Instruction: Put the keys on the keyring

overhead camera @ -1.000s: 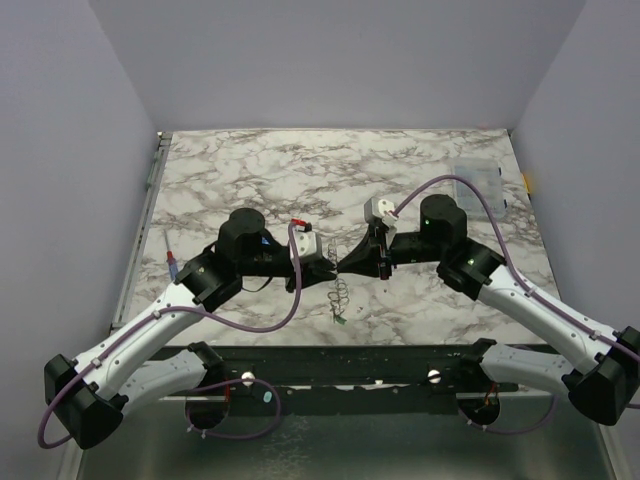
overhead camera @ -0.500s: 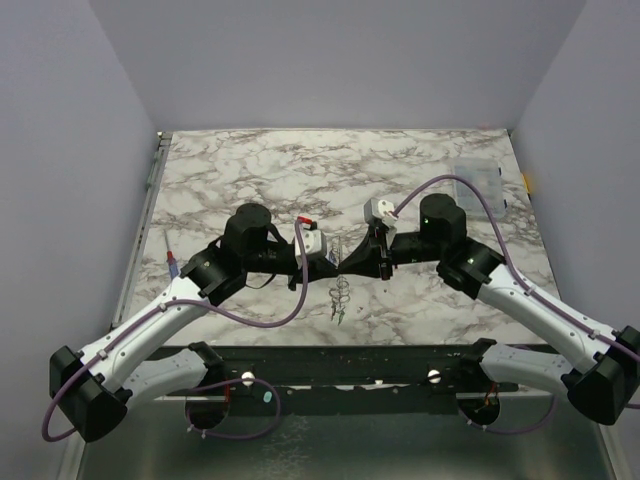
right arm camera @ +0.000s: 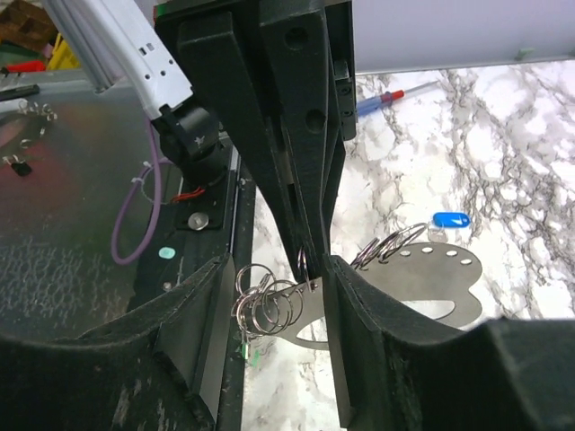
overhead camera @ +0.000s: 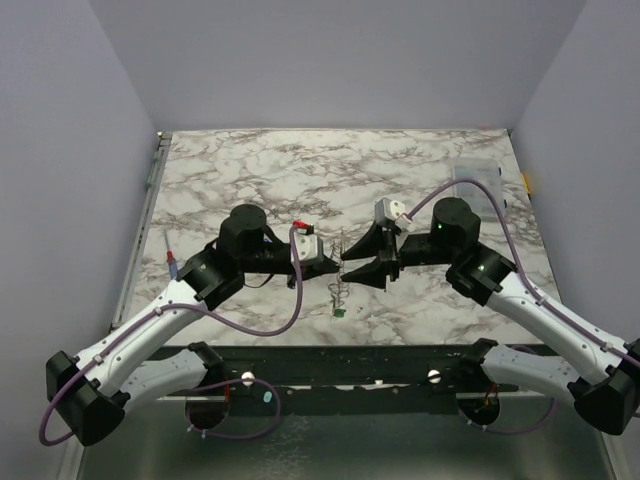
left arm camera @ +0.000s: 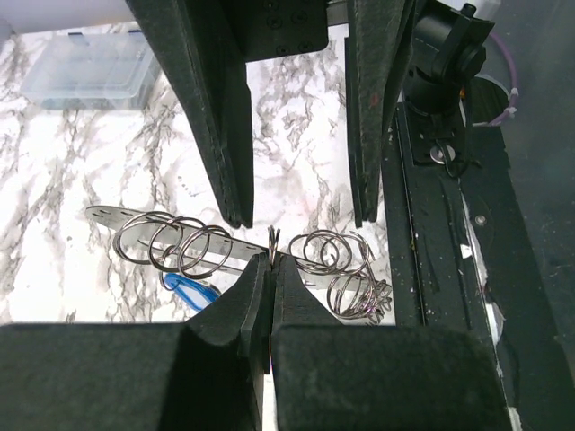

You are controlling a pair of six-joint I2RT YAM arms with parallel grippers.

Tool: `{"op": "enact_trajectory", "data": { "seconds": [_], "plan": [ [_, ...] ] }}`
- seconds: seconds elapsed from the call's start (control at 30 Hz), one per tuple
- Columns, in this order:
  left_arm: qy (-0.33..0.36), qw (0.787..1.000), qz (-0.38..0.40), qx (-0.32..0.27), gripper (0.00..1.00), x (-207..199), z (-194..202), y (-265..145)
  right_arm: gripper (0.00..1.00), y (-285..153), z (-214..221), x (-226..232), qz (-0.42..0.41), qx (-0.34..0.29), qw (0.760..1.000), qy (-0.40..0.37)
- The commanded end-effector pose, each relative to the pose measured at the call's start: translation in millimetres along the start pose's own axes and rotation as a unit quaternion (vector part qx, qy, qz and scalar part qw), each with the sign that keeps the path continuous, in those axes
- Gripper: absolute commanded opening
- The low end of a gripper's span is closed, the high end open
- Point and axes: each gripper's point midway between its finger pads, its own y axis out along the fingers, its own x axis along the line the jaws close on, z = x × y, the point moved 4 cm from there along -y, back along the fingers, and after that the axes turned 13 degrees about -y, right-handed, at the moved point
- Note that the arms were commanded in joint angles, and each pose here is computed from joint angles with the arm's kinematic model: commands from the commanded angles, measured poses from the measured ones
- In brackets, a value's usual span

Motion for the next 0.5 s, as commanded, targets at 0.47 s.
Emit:
{"op": "enact_trajectory", "data": {
  "seconds": [0.47],
  "plan": [
    [0.081, 0.993, 0.039, -0.077, 0.0, -17, -27, -5, 0.48, -12, -22, 5, 0.031, -0.052, 0.996, -0.066]
  ]
}}
